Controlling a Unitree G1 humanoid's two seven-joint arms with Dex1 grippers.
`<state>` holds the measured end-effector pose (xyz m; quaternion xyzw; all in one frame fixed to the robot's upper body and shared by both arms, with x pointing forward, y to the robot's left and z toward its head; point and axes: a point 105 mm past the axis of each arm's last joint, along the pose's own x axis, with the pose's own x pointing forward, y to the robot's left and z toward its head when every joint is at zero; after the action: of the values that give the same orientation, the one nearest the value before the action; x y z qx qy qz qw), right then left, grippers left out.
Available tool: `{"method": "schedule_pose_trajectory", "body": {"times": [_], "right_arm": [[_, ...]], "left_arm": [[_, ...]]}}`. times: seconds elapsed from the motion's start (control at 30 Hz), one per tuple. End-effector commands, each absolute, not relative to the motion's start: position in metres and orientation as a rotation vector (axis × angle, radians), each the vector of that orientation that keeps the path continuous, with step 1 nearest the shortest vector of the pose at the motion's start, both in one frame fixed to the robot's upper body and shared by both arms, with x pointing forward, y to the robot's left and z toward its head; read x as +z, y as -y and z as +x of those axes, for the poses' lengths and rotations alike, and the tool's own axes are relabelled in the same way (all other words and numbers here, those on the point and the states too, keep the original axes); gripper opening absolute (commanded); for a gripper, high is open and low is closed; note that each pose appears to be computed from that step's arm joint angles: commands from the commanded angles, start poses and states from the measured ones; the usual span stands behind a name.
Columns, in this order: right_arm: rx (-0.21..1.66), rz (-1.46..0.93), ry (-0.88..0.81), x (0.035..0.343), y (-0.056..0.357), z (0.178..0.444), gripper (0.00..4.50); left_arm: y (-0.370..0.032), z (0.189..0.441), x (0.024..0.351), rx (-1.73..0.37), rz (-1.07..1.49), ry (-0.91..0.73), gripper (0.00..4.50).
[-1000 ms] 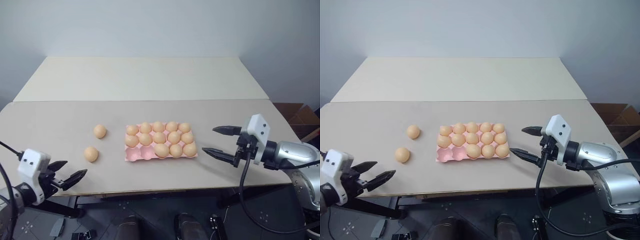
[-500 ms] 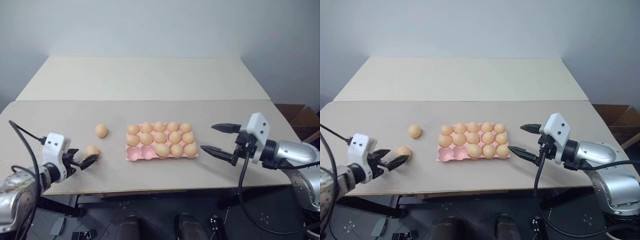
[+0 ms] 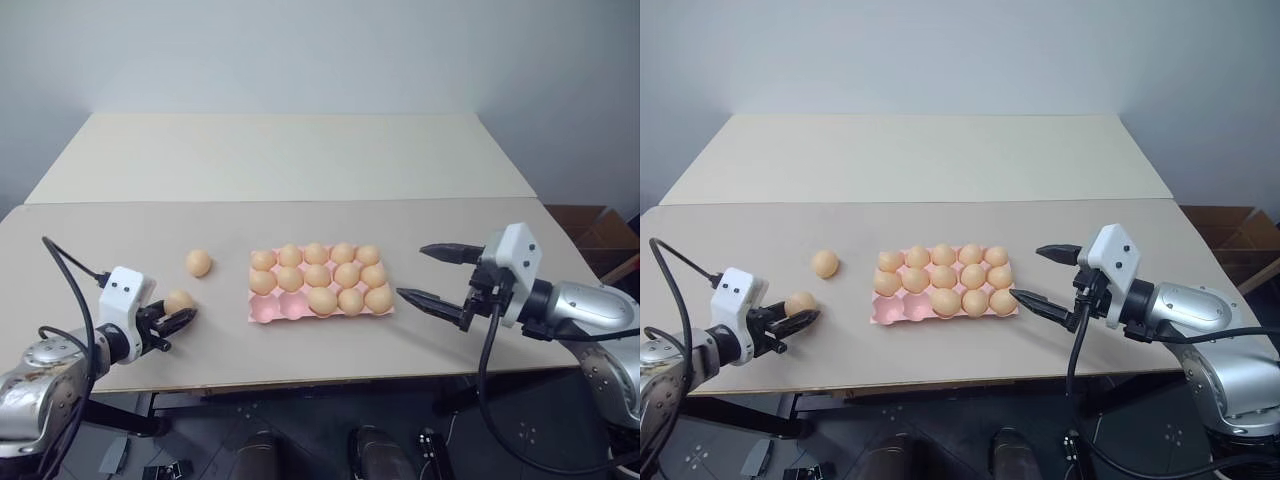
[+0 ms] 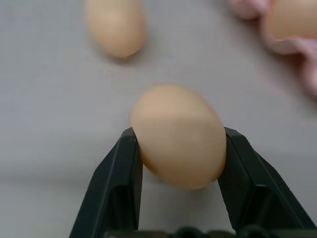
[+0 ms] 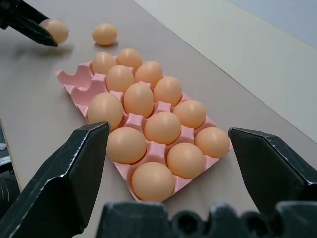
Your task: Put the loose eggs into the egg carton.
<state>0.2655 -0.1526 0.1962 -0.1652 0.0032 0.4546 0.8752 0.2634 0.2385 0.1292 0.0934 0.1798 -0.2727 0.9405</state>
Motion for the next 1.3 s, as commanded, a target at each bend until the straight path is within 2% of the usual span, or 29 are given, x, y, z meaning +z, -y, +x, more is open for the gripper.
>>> {"method": "schedule_pose_trajectory", "body": {"times": [0.03,0.13,0.27,0.47,0.57,0.67,0.73,0.77,1.0,1.3], "right_arm": [[0.954,-0.362,0.041,0.207,0.148,0.261,4.50],[0.951,-0.360,0.044,0.207,0.146,0.262,4.50],[0.941,-0.356,0.047,0.206,0.144,0.263,4.50],[0.924,-0.351,0.044,0.205,0.143,0.262,4.50],[0.911,-0.345,0.043,0.205,0.143,0.262,4.50],[0.903,-0.341,0.047,0.206,0.143,0.262,4.50],[0.900,-0.340,0.049,0.206,0.143,0.262,4.50],[0.899,-0.340,0.050,0.206,0.143,0.262,4.50],[0.921,-0.336,0.063,0.208,0.141,0.261,4.50],[0.985,-0.345,0.063,0.206,0.141,0.264,4.50]], "left_arm": [[-0.198,0.259,0.155,-0.783,0.251,-0.228,2.10],[-0.170,0.265,0.153,-0.899,0.233,-0.211,2.10],[-0.139,0.286,0.144,-0.962,0.225,-0.226,2.10],[-0.108,0.296,0.135,-1.076,0.208,-0.286,2.10],[-0.108,0.297,0.136,-1.083,0.217,-0.293,2.77],[-0.111,0.294,0.143,-1.093,0.233,-0.275,3.81],[-0.118,0.292,0.151,-1.068,0.263,-0.255,4.41],[-0.120,0.291,0.153,-1.062,0.267,-0.247,4.46],[-0.179,0.267,0.188,-0.935,0.271,-0.144,4.46],[-0.292,0.229,0.180,-0.552,0.249,-0.171,4.46]]}}
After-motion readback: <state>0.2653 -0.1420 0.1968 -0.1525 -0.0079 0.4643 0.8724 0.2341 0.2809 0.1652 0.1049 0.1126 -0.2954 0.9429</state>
